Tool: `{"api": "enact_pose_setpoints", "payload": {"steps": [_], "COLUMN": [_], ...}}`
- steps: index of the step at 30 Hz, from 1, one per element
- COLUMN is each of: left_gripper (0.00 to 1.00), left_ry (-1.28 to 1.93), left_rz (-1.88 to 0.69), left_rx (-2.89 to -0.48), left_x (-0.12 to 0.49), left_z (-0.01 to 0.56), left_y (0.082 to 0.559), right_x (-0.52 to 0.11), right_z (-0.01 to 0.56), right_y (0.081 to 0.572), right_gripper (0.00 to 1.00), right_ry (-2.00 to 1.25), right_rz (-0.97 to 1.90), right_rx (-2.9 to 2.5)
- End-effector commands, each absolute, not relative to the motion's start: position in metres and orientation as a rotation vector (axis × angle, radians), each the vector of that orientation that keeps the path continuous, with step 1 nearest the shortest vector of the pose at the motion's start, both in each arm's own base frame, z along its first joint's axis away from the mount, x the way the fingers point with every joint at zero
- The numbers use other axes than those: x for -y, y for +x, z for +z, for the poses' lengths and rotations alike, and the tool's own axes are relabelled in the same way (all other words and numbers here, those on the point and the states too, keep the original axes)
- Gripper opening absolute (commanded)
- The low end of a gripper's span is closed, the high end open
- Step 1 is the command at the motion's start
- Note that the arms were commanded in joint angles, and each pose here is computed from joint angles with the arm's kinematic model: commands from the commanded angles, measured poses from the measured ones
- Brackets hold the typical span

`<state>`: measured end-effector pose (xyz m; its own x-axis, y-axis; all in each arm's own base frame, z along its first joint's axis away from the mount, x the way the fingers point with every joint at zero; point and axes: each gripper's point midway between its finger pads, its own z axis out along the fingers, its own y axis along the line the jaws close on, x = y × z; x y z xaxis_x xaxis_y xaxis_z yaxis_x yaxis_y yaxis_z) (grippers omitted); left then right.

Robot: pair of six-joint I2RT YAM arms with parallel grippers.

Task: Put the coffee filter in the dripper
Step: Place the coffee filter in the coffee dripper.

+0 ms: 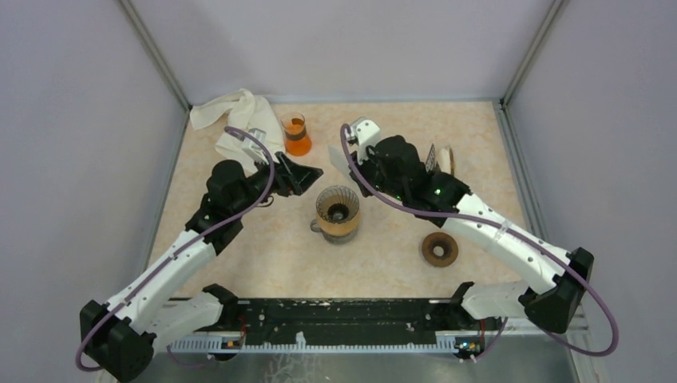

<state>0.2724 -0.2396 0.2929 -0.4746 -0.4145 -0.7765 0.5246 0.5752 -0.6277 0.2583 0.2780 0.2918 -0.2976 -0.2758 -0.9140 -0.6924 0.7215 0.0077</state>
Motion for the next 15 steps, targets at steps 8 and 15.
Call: {"api": "enact_pose_setpoints", "payload": {"steps": [8, 15], "left_gripper": [0.84, 0.85], "left_ry": [-0.026, -0.05], "left_rz": [-1.081, -1.044], "left_rx": [-1.712, -1.711], "left_x": [0.253, 0.258], "left_z": [0.317, 0.313], "left_y": [0.27, 0.27], "right_x": [-0.273, -0.279], "right_z": [0.308, 0.306], "right_y": [0.274, 0.273], "right_gripper": [0.0, 0.0], "right_ry": [-0.661, -0.658], "right_rz": [0.139, 0.116], "right_rx": [-1.854, -1.851]}}
